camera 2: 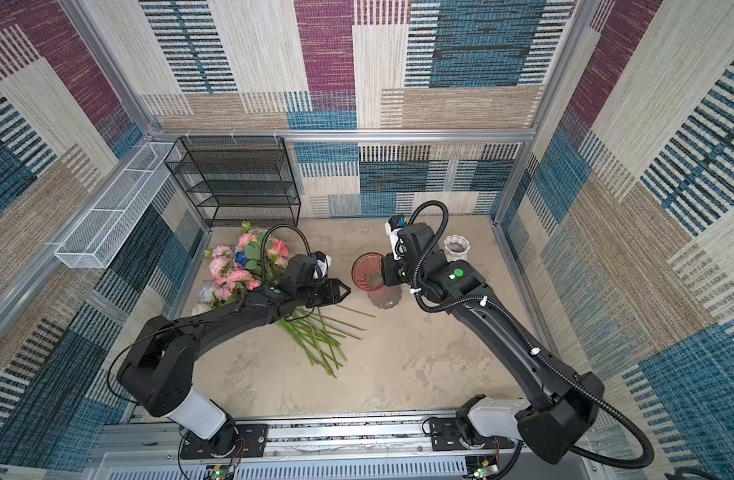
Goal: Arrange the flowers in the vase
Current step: 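Set the pink vase upright near the white vase while the left gripper lowers onto stems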
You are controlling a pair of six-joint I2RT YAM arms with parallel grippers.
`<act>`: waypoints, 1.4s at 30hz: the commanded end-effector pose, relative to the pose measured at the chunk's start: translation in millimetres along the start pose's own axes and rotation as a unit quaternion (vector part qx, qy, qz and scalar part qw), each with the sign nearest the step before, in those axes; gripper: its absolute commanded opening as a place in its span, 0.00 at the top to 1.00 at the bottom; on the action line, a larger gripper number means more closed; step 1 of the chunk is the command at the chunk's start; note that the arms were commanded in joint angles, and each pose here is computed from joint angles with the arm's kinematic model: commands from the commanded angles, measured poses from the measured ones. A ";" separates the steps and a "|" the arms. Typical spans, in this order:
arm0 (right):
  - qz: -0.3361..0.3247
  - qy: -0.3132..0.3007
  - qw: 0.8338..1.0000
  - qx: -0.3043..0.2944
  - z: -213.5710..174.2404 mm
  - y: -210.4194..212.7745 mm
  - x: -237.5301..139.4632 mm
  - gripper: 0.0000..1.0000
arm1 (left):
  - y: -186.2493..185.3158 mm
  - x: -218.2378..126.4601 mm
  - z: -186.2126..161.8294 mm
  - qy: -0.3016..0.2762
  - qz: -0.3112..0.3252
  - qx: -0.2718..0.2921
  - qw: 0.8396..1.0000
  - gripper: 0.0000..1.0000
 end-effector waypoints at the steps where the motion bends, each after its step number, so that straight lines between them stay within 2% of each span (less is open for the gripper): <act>1: 0.044 -0.065 0.997 0.003 22.6 12.6 -7.2 1.00 | -0.3 25.1 18.8 -0.027 -0.014 -0.007 1.000 0.50; 5: 0.050 -0.069 0.996 0.007 23.8 13.2 -12.3 1.00 | 18.9 61.5 12.4 -0.001 0.011 -0.026 1.000 0.52; 8: 0.055 -0.071 0.996 0.009 25.7 13.9 -14.1 1.00 | 29.7 70.0 -7.0 0.026 0.018 -0.041 0.999 0.54; 14: 0.073 -0.063 0.995 0.015 27.1 14.2 -0.6 1.00 | 40.0 45.7 -49.3 0.060 0.028 -0.051 0.997 0.57; 17: 0.090 -0.056 0.994 0.017 27.6 18.0 8.1 1.00 | 47.8 31.4 -76.9 0.093 0.044 -0.057 0.993 0.60; 21: 0.111 -0.040 0.993 0.018 26.4 23.1 19.8 1.00 | 55.9 6.9 -96.4 0.103 0.074 -0.056 0.990 0.61; 26: 0.139 -0.008 0.990 0.028 17.0 27.1 35.3 1.00 | 56.4 -18.7 -86.9 0.072 0.089 -0.051 0.992 0.59; 32: 0.166 0.029 0.985 0.045 2.3 28.5 45.4 1.00 | 29.5 -49.7 -49.8 0.013 0.036 -0.048 0.998 0.48; 36: 0.149 0.039 0.987 0.050 -7.5 21.9 51.9 1.00 | 15.4 -80.8 -29.3 -0.019 0.046 -0.021 0.999 0.43; 42: 0.141 0.026 0.989 0.043 -5.1 19.8 54.5 1.00 | 10.8 -110.7 -26.4 -0.038 0.065 -0.005 0.997 0.41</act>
Point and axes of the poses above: each gripper's point midway between its finger pads, its own x axis out along the fingers, its own y axis along the line the jaws close on, z = x × y, the point moved 7 cm from there along -x, back along the fingers, and after that the axes turned 13 degrees about x, right-handed, at the moved point
